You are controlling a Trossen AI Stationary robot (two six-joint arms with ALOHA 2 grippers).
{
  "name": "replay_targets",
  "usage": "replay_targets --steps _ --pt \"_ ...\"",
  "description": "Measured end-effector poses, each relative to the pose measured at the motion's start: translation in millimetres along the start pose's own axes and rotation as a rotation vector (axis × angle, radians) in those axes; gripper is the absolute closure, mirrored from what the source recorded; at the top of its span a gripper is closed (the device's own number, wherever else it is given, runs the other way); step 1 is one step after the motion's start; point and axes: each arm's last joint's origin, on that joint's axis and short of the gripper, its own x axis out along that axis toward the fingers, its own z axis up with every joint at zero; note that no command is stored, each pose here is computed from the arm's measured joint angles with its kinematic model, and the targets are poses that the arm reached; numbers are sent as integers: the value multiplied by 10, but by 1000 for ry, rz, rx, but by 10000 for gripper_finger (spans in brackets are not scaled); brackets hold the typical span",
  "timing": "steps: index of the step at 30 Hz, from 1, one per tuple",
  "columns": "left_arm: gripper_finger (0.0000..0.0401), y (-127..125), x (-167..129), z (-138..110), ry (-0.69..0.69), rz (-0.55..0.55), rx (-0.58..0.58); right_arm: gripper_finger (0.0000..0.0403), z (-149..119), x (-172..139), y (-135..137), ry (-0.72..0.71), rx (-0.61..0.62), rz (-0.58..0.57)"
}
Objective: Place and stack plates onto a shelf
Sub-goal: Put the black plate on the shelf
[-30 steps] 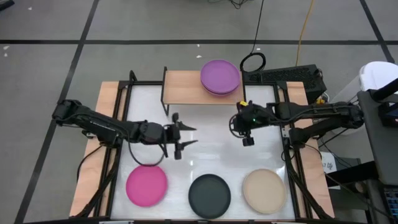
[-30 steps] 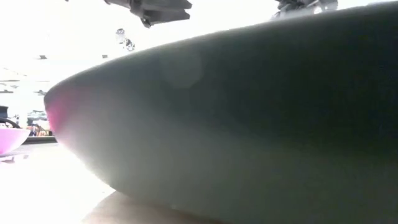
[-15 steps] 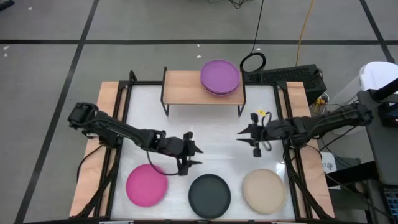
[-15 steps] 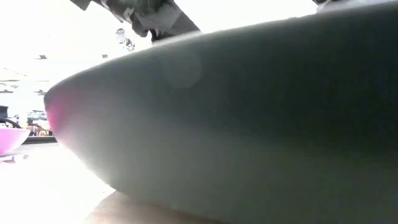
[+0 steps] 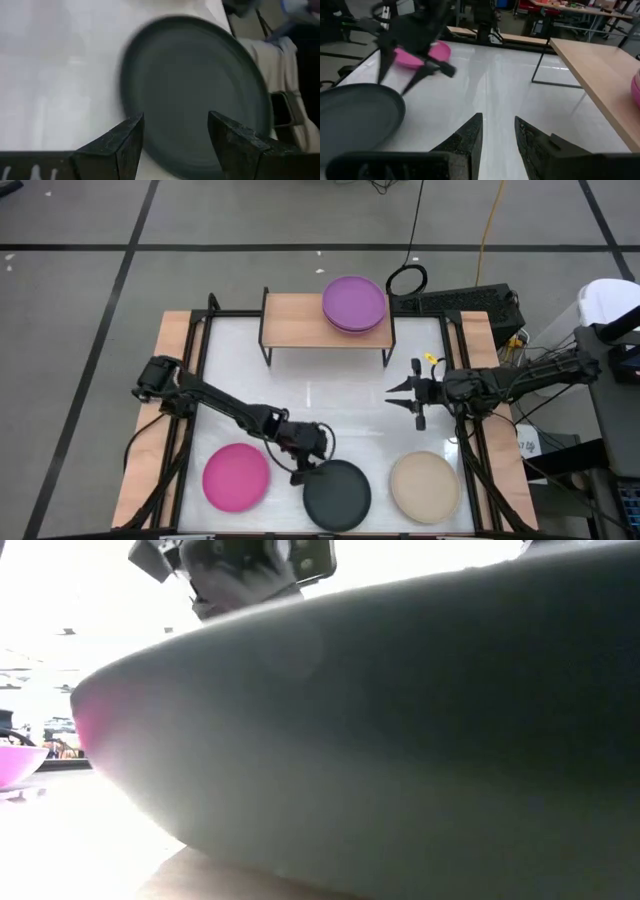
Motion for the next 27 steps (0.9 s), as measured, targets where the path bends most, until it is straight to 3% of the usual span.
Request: replay_targets --steps 6,9,13,27 --pt "178 -60 254 82 95 46 -23 307 -2 5 1 2 7 0" --pt "178 -18 233 140 117 143 -37 307 0 4 1 0 16 0" --pt "178 31 185 199 102 187 -47 307 -1 5 1 1 26 0" --pt "180 157 436 11 205 161 -123 307 -2 5 1 3 17 0"
